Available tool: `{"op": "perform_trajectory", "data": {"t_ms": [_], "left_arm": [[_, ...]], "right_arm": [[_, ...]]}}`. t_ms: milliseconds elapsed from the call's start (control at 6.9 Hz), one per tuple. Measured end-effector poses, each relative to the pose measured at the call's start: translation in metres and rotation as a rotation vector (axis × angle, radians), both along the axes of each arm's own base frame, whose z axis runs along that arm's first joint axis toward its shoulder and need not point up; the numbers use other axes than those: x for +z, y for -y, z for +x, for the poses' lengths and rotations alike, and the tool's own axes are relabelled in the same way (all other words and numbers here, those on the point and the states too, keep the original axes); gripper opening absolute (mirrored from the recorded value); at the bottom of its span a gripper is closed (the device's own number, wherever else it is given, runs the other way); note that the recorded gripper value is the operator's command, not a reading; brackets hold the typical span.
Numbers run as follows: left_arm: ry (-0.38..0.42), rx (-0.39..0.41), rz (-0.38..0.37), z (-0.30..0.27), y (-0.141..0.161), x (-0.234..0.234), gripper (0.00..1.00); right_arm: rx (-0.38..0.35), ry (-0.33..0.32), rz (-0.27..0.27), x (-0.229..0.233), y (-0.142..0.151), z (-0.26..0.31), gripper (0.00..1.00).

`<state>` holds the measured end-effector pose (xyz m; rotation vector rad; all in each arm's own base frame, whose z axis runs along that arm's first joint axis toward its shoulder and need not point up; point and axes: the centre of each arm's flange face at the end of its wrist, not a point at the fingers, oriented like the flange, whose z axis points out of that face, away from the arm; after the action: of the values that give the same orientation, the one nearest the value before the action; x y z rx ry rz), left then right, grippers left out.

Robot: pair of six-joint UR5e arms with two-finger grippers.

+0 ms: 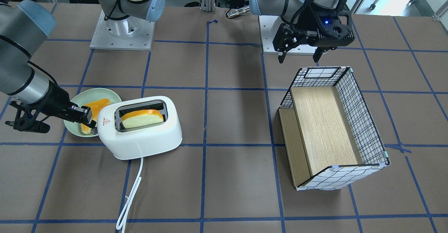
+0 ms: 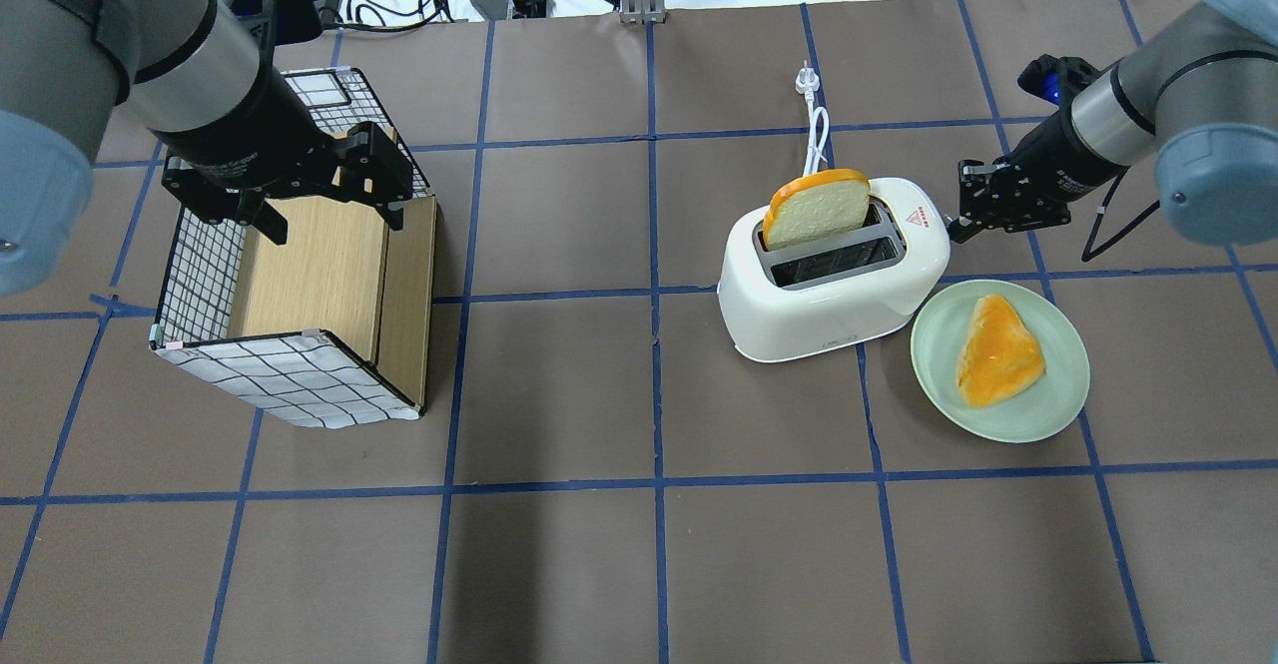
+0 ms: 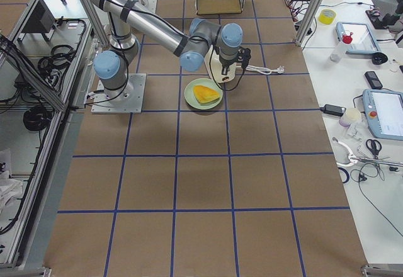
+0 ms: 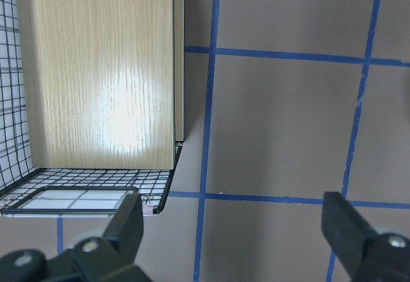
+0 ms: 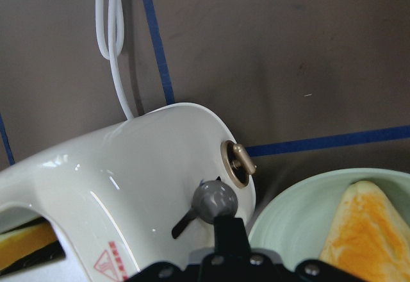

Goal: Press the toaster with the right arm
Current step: 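Push the toaster's grey lever down with the right gripper, then lift the right gripper away from the lever back above the toaster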

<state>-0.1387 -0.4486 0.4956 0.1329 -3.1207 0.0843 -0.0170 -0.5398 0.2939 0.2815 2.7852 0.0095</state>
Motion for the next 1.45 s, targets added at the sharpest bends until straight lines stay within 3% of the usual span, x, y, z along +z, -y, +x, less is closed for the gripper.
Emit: {"op": "perform_trajectory", "data": {"t_ms": [1449], "left_arm": [[-0.001,0.000,0.000,0.000,0.000,0.000,1.00]], "right_arm": [[-0.004,0.004,0.012,-0.029,0.005,-0.001,0.00]]}}
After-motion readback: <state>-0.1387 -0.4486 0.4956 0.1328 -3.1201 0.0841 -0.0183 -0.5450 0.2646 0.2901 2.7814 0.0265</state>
